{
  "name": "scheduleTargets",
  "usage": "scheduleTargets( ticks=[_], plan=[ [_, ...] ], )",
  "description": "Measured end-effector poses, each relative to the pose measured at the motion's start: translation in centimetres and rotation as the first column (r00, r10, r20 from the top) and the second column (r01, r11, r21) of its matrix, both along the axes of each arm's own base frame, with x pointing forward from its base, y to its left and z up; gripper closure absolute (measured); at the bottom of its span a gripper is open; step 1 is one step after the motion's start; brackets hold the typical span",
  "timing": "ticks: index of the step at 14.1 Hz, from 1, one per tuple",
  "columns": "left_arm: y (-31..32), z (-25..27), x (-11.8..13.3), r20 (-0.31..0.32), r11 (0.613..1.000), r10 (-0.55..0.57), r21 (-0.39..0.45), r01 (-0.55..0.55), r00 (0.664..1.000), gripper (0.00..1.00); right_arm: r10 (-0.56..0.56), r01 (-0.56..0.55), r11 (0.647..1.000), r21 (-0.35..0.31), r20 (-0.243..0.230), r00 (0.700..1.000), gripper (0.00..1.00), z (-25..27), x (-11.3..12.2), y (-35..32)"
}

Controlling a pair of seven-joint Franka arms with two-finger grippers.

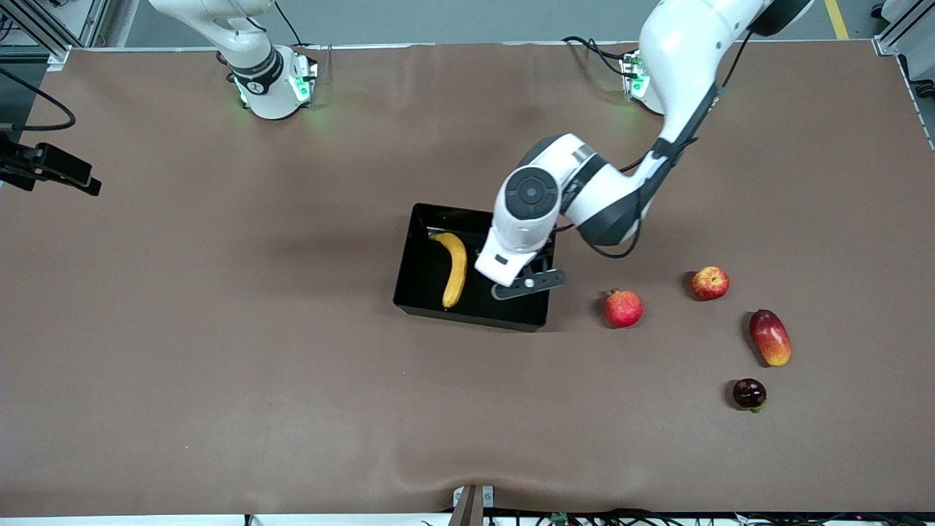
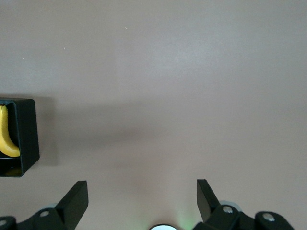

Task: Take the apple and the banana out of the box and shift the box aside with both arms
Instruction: 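Move the left gripper back over the tray to the banana, then grasp the banana with the left gripper while the right gripper approaches the tray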

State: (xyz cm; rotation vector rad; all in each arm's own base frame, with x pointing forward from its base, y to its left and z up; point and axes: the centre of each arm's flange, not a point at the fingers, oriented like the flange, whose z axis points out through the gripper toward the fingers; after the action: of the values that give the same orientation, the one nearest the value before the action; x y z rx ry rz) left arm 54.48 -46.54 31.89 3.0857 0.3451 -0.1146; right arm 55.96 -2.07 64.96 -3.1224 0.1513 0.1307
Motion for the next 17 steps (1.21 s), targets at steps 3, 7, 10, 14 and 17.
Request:
scheduleTargets(
  ticks=[3, 7, 10, 14, 17],
  plan=[
    [-2.4, -1.5, -0.5, 0.041, 0.999, 0.003, -0.042, -0.002, 0.999, 0.0, 0.038, -0.038, 0.999, 0.0, -0.005, 0.999, 0.0, -1.7, 1.4, 2.2],
    [-6.0, -4.8, -1.8, 0.071, 0.999, 0.005, -0.043, -0.002, 0.997, 0.0, 0.119, -0.12, 0.993, -0.006, -0.037, 0.992, 0.0, -7.2, 4.6, 7.4],
    [-7.8, -7.8, -3.0, 0.109, 1.0, -0.03, -0.001, 0.03, 0.994, 0.0, 0.14, -0.14, 0.99, -0.01, -0.045, 0.989, 0.0, -11.1, 6.8, 9.2],
    [-8.6, -9.8, -3.5, 0.117, 0.999, -0.039, -0.011, 0.041, 0.992, 0.0, 0.146, -0.146, 0.989, 0.01, -0.087, 0.985, 0.0, -14.8, 7.9, 10.3],
    [-8.7, -10.7, -3.7, 0.11, 0.999, -0.041, -0.007, 0.042, 0.993, 0.0, 0.104, -0.102, 0.994, 0.035, -0.078, 0.992, 0.0, -18.1, 9.3, 11.6]
  ],
)
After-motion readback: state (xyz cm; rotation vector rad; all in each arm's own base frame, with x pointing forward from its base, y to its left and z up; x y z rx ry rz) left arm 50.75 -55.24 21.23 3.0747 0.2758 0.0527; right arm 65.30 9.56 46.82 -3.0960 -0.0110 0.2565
